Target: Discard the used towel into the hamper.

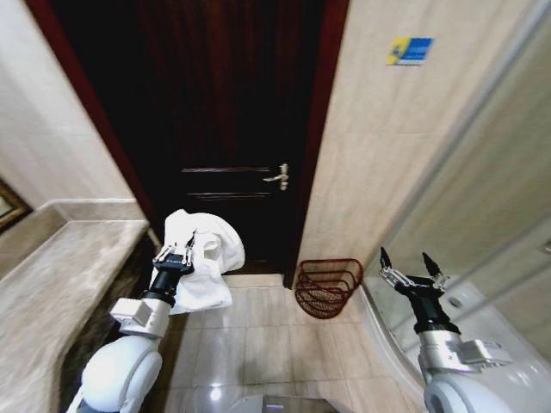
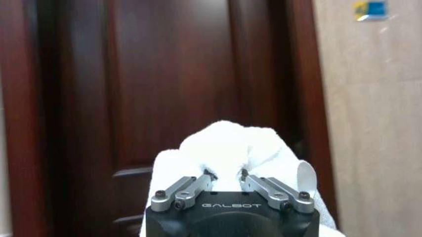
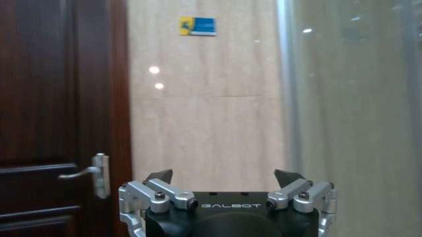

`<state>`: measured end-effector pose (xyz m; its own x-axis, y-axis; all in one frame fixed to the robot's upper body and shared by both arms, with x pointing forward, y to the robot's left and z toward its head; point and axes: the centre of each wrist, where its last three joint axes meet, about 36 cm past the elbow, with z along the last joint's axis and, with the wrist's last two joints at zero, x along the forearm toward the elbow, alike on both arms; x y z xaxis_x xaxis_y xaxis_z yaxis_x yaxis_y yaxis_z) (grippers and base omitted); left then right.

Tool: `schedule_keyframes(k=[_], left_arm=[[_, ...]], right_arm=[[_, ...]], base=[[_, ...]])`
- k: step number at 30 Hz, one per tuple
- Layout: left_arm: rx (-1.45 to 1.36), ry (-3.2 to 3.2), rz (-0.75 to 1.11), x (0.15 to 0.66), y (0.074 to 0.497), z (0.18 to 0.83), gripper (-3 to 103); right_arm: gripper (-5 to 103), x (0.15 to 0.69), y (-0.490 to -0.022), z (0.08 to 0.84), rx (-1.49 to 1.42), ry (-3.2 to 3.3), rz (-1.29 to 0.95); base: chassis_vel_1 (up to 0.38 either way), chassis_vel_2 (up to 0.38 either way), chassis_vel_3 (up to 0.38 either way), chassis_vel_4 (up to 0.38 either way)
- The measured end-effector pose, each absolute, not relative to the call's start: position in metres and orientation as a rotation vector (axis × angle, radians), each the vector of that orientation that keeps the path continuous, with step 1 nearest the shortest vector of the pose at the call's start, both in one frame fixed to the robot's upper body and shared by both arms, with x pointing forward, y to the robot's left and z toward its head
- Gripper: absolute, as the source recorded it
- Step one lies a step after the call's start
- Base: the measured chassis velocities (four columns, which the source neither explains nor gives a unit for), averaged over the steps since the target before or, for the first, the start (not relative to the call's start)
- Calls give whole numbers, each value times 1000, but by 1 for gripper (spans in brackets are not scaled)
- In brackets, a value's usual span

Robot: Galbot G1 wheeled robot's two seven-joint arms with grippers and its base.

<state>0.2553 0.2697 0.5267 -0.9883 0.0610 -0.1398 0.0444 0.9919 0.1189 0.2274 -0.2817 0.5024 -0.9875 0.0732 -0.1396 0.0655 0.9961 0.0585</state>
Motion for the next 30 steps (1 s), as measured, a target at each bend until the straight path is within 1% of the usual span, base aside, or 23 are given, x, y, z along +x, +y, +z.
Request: schedule_keyframes(k=[9, 21, 30], left_arm=[[86, 2988, 158, 255, 270, 524, 11], [77, 2993, 140, 255, 268, 520, 11], [83, 3008, 114, 255, 266, 515, 11]], right_arm=[[100, 227, -283, 501, 105, 3011, 76], [100, 228, -283, 495, 102, 3001, 80], [100, 229, -284, 493, 110, 2998, 89]], base=[[-49, -51, -50, -18], [-82, -80, 84, 73], [0, 0, 0, 0]])
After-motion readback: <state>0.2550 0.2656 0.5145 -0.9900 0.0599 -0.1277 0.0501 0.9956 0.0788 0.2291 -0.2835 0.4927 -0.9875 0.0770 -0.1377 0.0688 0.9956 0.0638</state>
